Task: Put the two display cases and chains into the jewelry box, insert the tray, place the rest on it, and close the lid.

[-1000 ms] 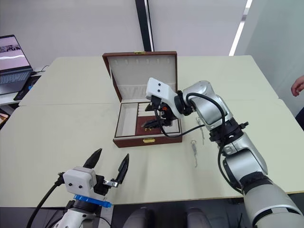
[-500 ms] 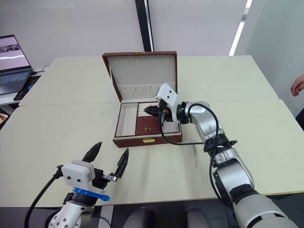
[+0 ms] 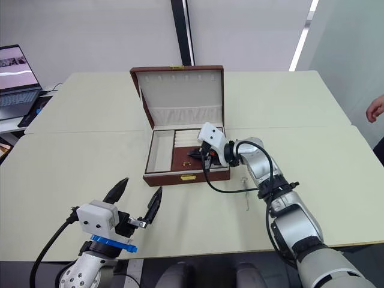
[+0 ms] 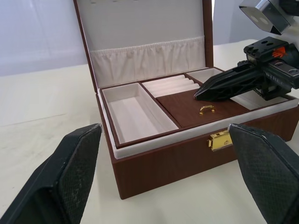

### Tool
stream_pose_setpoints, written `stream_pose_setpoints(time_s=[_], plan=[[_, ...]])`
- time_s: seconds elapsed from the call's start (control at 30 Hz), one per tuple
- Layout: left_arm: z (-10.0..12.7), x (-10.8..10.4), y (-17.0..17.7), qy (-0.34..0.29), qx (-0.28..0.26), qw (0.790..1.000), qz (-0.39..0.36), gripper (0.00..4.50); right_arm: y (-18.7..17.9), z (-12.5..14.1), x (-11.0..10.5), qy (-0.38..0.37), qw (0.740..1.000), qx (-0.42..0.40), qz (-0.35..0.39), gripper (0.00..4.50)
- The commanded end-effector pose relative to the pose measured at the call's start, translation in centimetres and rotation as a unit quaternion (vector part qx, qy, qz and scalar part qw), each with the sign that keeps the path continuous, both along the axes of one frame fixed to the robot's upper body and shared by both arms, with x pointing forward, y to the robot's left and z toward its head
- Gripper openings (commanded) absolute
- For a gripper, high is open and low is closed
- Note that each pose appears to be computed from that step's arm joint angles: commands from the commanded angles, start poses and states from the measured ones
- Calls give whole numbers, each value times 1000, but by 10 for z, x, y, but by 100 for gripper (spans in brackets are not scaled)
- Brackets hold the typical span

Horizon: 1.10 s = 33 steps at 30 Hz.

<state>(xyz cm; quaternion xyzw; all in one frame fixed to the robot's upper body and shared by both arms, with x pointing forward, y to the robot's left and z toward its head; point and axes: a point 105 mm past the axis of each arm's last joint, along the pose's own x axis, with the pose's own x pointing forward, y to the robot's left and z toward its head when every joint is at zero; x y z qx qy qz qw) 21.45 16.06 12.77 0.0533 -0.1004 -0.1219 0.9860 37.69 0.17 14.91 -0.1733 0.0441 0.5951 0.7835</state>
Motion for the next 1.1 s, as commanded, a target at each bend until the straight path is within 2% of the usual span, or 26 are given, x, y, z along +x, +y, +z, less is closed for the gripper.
stream_pose_setpoints(time_s=[0.03, 0.2, 0.27, 0.3, 0.43, 0.6, 0.7, 0.73, 0.9, 1.1], plan=[[3, 1, 0, -6, 0, 1000, -7, 450, -2, 28, -2, -8, 998, 65, 9, 4], [2, 5, 9, 4, 11, 1000, -13, 450, -24, 59, -2, -25, 993, 118, 7, 4], [-14, 7, 15, 76, 4, 997, -32, 450, -44, 61, -1, -18, 993, 114, -3, 41], [-14, 11, 20, 91, 3, 995, -37, 450, -57, 62, -1, -8, 993, 116, -14, 59], [-4, 26, 48, 102, 30, 993, -46, 450, -93, 60, -4, 0, 992, 115, -59, 180], [20, 44, 98, 118, 58, 990, -49, 450, -151, 32, -21, 6, 990, 69, -126, 327], [20, 46, 118, 144, 67, 986, -58, 450, -171, 24, -31, 8, 987, 55, -151, 432], [20, 47, 123, 150, 69, 985, -58, 450, -176, 20, -34, 8, 987, 46, -156, 446], [19, 49, 157, 176, 78, 980, -41, 450, -211, 2, -53, 18, 981, 15, -193, 446], [22, 50, 191, 173, 92, 981, 3, 450, -244, -12, -59, 22, 966, 30, -257, 446]])
